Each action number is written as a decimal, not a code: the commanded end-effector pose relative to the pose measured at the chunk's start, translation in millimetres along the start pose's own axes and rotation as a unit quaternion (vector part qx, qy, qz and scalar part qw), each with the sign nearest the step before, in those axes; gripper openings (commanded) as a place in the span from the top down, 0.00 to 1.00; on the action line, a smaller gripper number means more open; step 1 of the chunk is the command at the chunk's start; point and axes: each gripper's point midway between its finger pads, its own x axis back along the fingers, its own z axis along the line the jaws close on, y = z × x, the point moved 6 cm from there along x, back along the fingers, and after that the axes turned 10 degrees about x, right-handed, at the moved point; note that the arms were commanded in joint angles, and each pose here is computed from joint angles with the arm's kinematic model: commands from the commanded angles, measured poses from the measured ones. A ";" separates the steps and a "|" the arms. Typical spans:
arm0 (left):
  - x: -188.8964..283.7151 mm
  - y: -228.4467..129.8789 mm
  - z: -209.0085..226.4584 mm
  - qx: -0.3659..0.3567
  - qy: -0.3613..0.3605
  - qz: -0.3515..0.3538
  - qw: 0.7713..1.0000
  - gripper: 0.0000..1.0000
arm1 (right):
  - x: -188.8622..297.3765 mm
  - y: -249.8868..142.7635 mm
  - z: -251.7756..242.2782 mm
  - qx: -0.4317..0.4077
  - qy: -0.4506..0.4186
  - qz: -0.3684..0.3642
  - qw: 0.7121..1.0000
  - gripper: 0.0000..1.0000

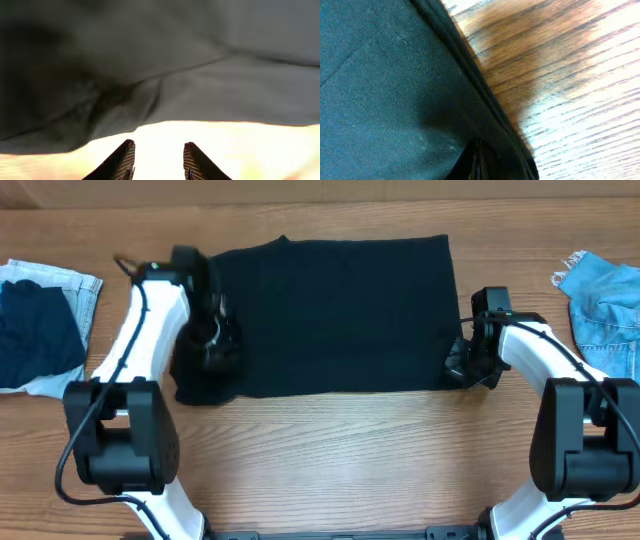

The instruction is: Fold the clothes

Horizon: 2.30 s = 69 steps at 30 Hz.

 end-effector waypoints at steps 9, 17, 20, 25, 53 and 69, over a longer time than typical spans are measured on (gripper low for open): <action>-65.3 1.0 54.8 0.134 0.091 -0.042 0.986 0.59 | -8.6 -5.7 -12.2 -0.011 -0.028 0.016 0.999 0.96; -47.7 27.8 122.3 0.230 0.108 -0.071 0.965 0.60 | -8.3 -5.7 -16.9 -0.012 -0.044 0.015 0.999 0.96; -42.9 32.0 143.1 0.237 0.104 -0.068 0.963 0.61 | -8.2 -5.5 -17.6 -0.012 -0.047 0.014 0.999 0.96; -37.7 37.9 155.9 0.236 0.099 -0.075 0.964 0.61 | -7.9 -5.1 -20.8 -0.014 -0.061 0.011 0.998 0.96; 93.2 48.2 -1.8 -0.078 -0.091 -0.151 0.981 0.62 | 167.2 33.5 17.7 0.054 0.074 -0.188 0.978 0.18; 84.2 -3.8 -81.8 -0.101 -0.159 -0.100 0.977 0.28 | 160.2 21.0 34.6 0.157 0.140 -0.148 0.966 0.10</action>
